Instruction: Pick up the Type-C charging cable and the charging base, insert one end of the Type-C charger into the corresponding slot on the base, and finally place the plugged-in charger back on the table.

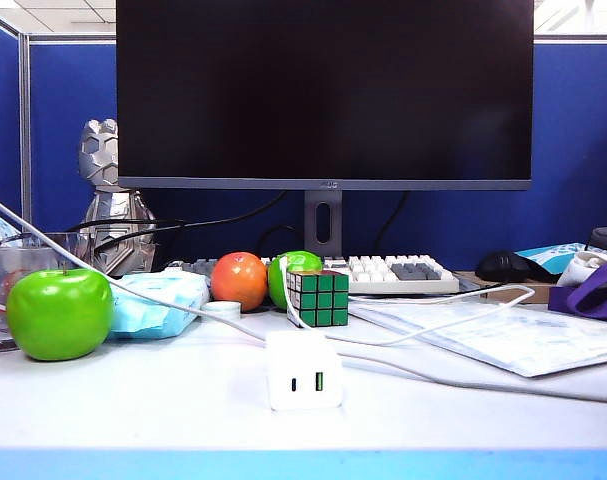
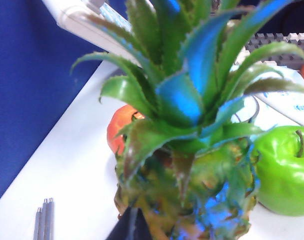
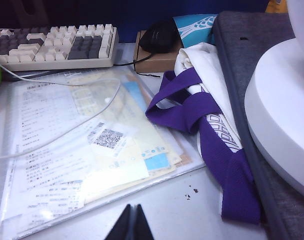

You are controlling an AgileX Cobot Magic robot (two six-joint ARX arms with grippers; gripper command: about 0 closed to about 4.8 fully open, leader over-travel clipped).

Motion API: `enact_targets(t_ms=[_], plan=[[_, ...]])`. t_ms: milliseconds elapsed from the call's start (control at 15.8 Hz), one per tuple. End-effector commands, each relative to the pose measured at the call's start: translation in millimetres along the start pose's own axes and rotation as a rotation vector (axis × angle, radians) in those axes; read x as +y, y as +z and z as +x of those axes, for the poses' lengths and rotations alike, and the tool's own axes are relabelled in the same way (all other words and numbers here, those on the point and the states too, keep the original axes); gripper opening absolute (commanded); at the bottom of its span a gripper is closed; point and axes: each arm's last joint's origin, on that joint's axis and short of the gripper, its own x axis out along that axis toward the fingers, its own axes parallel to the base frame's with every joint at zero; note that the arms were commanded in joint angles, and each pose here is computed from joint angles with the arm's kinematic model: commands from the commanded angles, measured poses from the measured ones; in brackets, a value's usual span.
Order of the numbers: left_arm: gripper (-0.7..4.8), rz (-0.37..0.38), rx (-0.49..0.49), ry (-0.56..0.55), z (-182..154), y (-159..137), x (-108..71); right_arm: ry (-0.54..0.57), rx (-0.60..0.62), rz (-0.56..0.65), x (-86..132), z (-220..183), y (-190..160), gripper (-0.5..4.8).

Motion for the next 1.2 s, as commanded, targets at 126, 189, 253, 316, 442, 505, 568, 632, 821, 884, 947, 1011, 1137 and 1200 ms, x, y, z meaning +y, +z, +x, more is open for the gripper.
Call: enact_targets(t_ms=[126,189,253,316,442,505,568,632,821,884,947,1011,1137,1200], plan=[[-0.03,-0.001,0.012,-0.004,0.0,-1.4,-0.1,0.004,0.006,0.003,0.1,0.6,-2.2,-0.06],[-0.03,-0.004,0.012,-0.004,0.1,-1.6,-0.2,0.004,0.006,0.003,0.1,0.6,-2.2,-0.06],[-0.03,-0.022,0.011,-0.004,0.0,-1.4,-0.1,0.004,0.005,0.003,0.1,0.6,-2.2,-0.06],[-0.03,-0.047,0.010,-0.004,0.0,-1.3,-0.1,0.004,0.001,0.004,0.1,0.6,-1.8,-0.06],[-0.03,-0.169,-0.006,0.000,-1.2,3.1,0.2,0.004,-0.024,0.020,0.3,0.1,1.7,-0.06],[-0.03,-0.213,-0.016,-0.001,-2.3,6.4,0.4,0.006,-0.042,0.053,0.5,-1.2,6.2,-0.06],[-0.03,-0.247,-0.033,-0.002,-4.2,12.0,0.8,0.005,-0.064,0.086,0.7,-3.8,13.7,-0.06],[-0.03,-0.252,-0.062,-0.004,-7.4,21.1,1.4,0.007,-0.089,0.095,1.1,-6.8,21.9,-0.06],[-0.03,-0.304,-0.199,0.024,-26.7,67.8,5.7,-0.078,-0.192,0.103,0.1,-26.5,61.1,-0.06],[-0.03,-0.305,-0.215,0.029,-29.9,79.4,6.6,-0.111,-0.219,0.106,-0.4,-33.5,72.6,-0.07],[-0.03,-0.306,-0.224,0.028,-30.8,96.8,7.5,-0.133,-0.253,0.104,-0.4,-40.8,86.5,-0.06],[-0.03,-0.306,-0.219,0.027,-27.5,112.6,8.1,-0.134,-0.271,0.103,0.1,-45.2,99.6,-0.06],[-0.03,-0.299,-0.176,-0.019,-16.8,140.4,7.6,-0.129,-0.267,0.102,1.1,-45.7,117.3,-0.06],[-0.03,-0.293,-0.168,-0.059,-12.9,152.5,6.9,-0.126,-0.258,0.101,1.7,-44.5,125.3,-0.06]])
